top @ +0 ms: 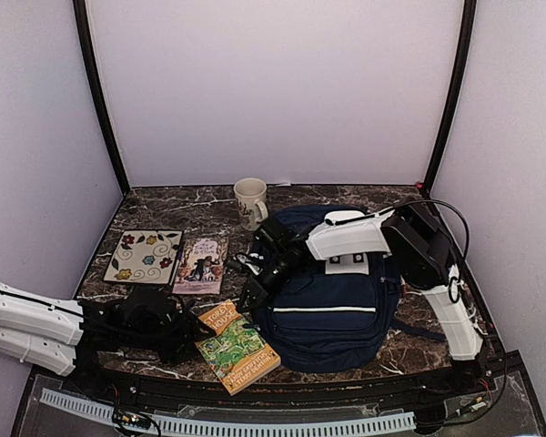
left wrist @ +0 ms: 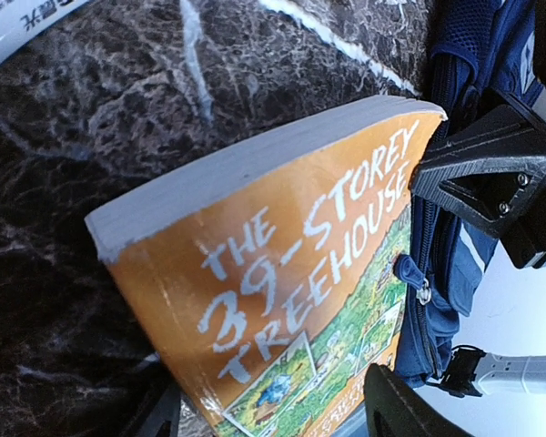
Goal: Pack the student bag
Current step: Pick up the book at the center of the board.
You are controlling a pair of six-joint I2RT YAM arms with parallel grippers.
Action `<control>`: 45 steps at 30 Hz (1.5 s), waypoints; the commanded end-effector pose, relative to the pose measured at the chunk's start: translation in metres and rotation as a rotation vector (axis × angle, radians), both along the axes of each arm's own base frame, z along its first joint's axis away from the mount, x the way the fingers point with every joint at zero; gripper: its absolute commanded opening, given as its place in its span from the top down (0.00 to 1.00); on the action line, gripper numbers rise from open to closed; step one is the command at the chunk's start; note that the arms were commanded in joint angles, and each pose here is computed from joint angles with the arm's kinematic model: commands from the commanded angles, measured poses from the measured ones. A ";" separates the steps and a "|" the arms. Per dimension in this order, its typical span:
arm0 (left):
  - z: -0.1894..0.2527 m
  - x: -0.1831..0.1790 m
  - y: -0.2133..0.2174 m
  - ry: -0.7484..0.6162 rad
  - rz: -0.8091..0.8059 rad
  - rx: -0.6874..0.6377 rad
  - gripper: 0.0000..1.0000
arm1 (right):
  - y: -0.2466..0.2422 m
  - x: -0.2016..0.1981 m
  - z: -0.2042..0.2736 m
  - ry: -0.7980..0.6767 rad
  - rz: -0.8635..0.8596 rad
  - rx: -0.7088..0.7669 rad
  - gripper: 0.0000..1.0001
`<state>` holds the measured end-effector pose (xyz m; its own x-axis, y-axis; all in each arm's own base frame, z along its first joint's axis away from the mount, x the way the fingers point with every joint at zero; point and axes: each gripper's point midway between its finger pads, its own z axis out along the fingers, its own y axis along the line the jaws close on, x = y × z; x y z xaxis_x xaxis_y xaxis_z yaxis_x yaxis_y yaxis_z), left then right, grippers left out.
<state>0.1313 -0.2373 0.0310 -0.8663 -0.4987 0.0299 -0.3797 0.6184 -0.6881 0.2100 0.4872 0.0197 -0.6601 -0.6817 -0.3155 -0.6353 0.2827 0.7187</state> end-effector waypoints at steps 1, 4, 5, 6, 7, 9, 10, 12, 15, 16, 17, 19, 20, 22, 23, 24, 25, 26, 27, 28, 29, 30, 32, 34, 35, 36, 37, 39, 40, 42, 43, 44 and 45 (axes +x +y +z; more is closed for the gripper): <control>0.014 0.027 -0.003 -0.243 -0.019 0.038 0.28 | -0.059 -0.040 -0.132 0.075 -0.003 -0.376 1.00; 0.052 0.045 -0.006 -0.450 0.023 -0.021 0.28 | -0.057 -0.039 -0.132 0.080 -0.003 -0.374 1.00; 0.063 0.049 -0.004 -0.502 0.047 -0.057 0.28 | -0.058 -0.039 -0.134 0.079 -0.003 -0.375 1.00; 0.071 0.051 -0.002 -0.552 0.060 -0.081 0.28 | -0.058 -0.040 -0.134 0.079 -0.002 -0.375 1.00; 0.078 0.052 0.001 -0.590 0.075 -0.092 0.28 | -0.058 -0.040 -0.135 0.081 -0.003 -0.376 1.00; 0.087 0.055 0.004 -0.638 0.087 -0.094 0.28 | -0.058 -0.040 -0.135 0.083 -0.003 -0.376 1.00; 0.091 0.056 0.005 -0.650 0.088 -0.094 0.28 | -0.058 -0.040 -0.136 0.084 -0.003 -0.374 1.00; 0.093 0.055 0.003 -0.652 0.079 -0.104 0.28 | -0.057 -0.040 -0.135 0.085 -0.002 -0.372 1.00; 0.099 0.051 -0.007 -0.673 0.051 -0.175 0.29 | -0.056 -0.040 -0.136 0.089 -0.002 -0.372 1.00; 0.101 0.050 -0.010 -0.677 0.045 -0.204 0.30 | -0.056 -0.040 -0.137 0.091 -0.001 -0.372 1.00; 0.103 0.049 -0.014 -0.672 0.040 -0.226 0.30 | -0.055 -0.040 -0.137 0.093 -0.002 -0.370 1.00; 0.103 0.049 -0.021 -0.648 0.034 -0.243 0.31 | -0.056 -0.041 -0.137 0.097 -0.003 -0.370 1.00; 0.104 0.048 -0.024 -0.639 0.026 -0.251 0.32 | -0.056 -0.041 -0.138 0.098 -0.002 -0.371 1.00; 0.101 0.048 -0.029 -0.602 0.025 -0.244 0.33 | -0.056 -0.040 -0.137 0.094 -0.003 -0.371 1.00; 0.092 0.048 -0.028 -0.557 0.029 -0.215 0.33 | -0.056 -0.041 -0.137 0.094 -0.003 -0.372 0.99; 0.085 0.047 -0.027 -0.519 0.035 -0.192 0.34 | -0.056 -0.040 -0.136 0.093 -0.004 -0.371 0.99; 0.080 0.046 -0.025 -0.487 0.042 -0.172 0.35 | -0.056 -0.040 -0.136 0.093 -0.004 -0.372 0.99; 0.075 0.045 -0.023 -0.462 0.050 -0.159 0.38 | -0.056 -0.040 -0.136 0.092 -0.005 -0.370 0.99; 0.071 0.044 -0.021 -0.433 0.059 -0.147 0.40 | -0.055 -0.039 -0.134 0.089 -0.005 -0.367 0.99; 0.068 0.042 -0.018 -0.409 0.066 -0.133 0.43 | -0.055 -0.039 -0.134 0.088 -0.007 -0.366 0.99; 0.066 0.041 -0.016 -0.387 0.070 -0.118 0.45 | -0.054 -0.038 -0.132 0.087 -0.007 -0.363 0.99; 0.065 0.039 -0.014 -0.367 0.069 -0.094 0.47 | -0.054 -0.038 -0.132 0.084 -0.008 -0.363 0.98; 0.068 0.038 -0.010 -0.350 0.061 -0.049 0.48 | -0.053 -0.036 -0.129 0.077 -0.011 -0.360 0.97; 0.073 0.037 -0.005 -0.326 0.067 -0.005 0.50 | -0.052 -0.035 -0.127 0.072 -0.014 -0.357 0.96; 0.074 0.035 -0.001 -0.310 0.075 0.016 0.51 | -0.051 -0.034 -0.126 0.069 -0.015 -0.355 0.96; 0.074 0.034 0.002 -0.300 0.077 0.031 0.53 | -0.051 -0.034 -0.125 0.069 -0.015 -0.353 0.96; 0.074 0.033 0.004 -0.290 0.079 0.042 0.56 | -0.050 -0.034 -0.124 0.070 -0.015 -0.352 0.96; 0.073 0.031 0.008 -0.268 0.088 0.053 0.64 | -0.050 -0.034 -0.122 0.070 -0.016 -0.349 0.95; 0.073 0.030 0.009 -0.262 0.088 0.054 0.69 | -0.049 -0.033 -0.120 0.066 -0.016 -0.345 0.95; 0.073 0.028 0.010 -0.253 0.090 0.054 0.75 | -0.047 -0.031 -0.114 0.052 -0.017 -0.335 0.94; 0.072 0.028 0.011 -0.245 0.093 0.055 0.76 | -0.046 -0.028 -0.111 0.039 -0.018 -0.329 0.93; 0.071 0.027 0.012 -0.239 0.097 0.057 0.77 | -0.043 -0.026 -0.108 0.026 -0.018 -0.321 0.93; 0.070 0.027 0.013 -0.235 0.102 0.058 0.77 | -0.041 -0.024 -0.105 0.016 -0.018 -0.316 0.93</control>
<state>0.1625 -0.2327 0.1048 -0.7949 -0.5678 -0.2138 -0.2320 0.6100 -0.7577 0.2159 0.4953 0.0189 -0.6702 -0.6685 -0.3224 -0.6429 0.3060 0.7022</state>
